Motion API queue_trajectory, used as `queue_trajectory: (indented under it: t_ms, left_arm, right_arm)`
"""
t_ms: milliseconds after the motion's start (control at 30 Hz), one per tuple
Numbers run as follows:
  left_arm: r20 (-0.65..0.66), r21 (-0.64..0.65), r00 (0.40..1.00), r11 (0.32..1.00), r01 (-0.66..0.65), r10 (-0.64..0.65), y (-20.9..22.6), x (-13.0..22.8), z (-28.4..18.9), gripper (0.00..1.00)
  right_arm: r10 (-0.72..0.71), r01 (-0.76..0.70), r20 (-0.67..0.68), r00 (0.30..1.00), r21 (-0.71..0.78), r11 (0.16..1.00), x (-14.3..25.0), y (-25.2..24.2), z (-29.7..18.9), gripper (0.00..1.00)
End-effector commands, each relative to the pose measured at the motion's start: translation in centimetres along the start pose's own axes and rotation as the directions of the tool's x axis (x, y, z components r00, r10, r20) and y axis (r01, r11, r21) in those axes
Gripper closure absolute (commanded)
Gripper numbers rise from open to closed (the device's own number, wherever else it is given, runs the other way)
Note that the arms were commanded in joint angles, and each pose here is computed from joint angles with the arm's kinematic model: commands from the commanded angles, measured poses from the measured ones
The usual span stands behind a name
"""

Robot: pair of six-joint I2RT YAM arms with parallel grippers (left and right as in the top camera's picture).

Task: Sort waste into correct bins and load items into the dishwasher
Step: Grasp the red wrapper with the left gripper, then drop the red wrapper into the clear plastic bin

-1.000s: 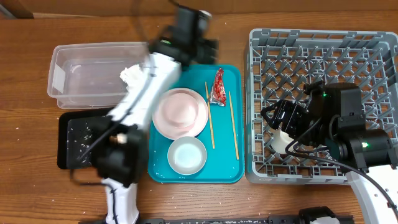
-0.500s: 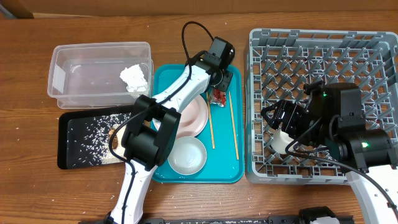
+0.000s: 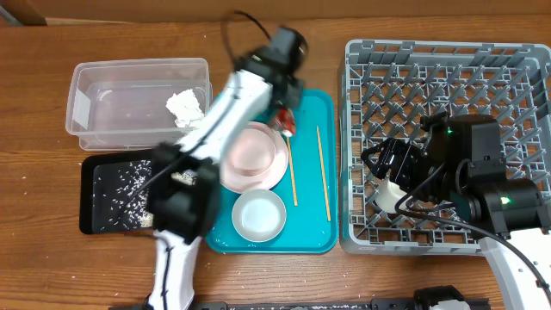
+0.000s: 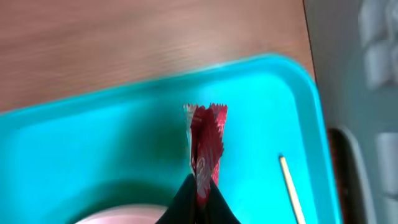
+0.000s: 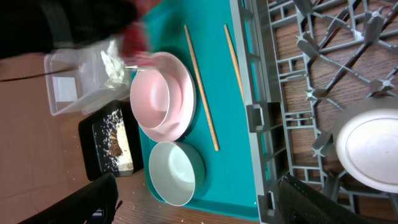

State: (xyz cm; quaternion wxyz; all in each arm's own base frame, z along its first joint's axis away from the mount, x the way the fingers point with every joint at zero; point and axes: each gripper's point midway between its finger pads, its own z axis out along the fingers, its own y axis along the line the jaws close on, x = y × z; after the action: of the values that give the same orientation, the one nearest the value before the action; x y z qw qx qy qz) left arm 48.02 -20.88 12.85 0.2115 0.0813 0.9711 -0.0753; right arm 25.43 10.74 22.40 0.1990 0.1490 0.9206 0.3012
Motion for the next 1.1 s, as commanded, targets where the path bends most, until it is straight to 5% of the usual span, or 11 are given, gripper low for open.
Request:
queue_trajectory:
  t_ms: [0,267,333,433,467,833,1067]
  left_arm:
    - [0.156,-0.114,0.976,0.979,0.169,-0.15,6.2,-3.0,-8.2,0.96]
    - [0.142,-0.381,0.899,0.816,0.435,-0.413,19.9,1.2,-11.1,0.96]
    - [0.143,-0.392,0.88,0.791,0.47,-0.453,21.6,1.8,-10.2,0.77]
    - [0.147,-0.402,0.881,0.787,0.468,-0.449,23.3,1.6,-9.2,0.27]
    - [0.147,-0.393,0.886,0.796,0.461,-0.44,23.4,1.5,-9.3,0.24]
    - [0.113,-0.11,0.945,0.942,0.319,-0.307,15.1,1.2,-19.4,0.36]
    - [0.19,-0.073,0.968,0.981,0.181,-0.164,9.0,4.7,-27.7,0.38]
  right_arm:
    - [-0.009,0.009,0.018,1.0,-0.003,1.0,-0.4,0.4,-0.4,0.16]
    - [-0.01,0.01,0.019,1.0,-0.003,1.0,-0.4,0.4,-0.4,0.12]
    - [-0.012,0.012,0.022,1.0,-0.005,1.0,-0.5,0.4,-0.4,0.12]
    - [-0.012,0.012,0.021,1.0,-0.004,1.0,-0.5,0.4,-0.4,0.13]
    - [-0.019,0.019,0.02,1.0,-0.003,1.0,-0.4,0.4,-0.4,0.14]
    - [-0.201,0.201,0.027,0.979,0.005,0.98,-0.6,0.4,-0.4,0.22]
    - [-0.217,0.216,0.029,0.976,0.016,0.976,-0.6,0.2,-0.4,0.22]
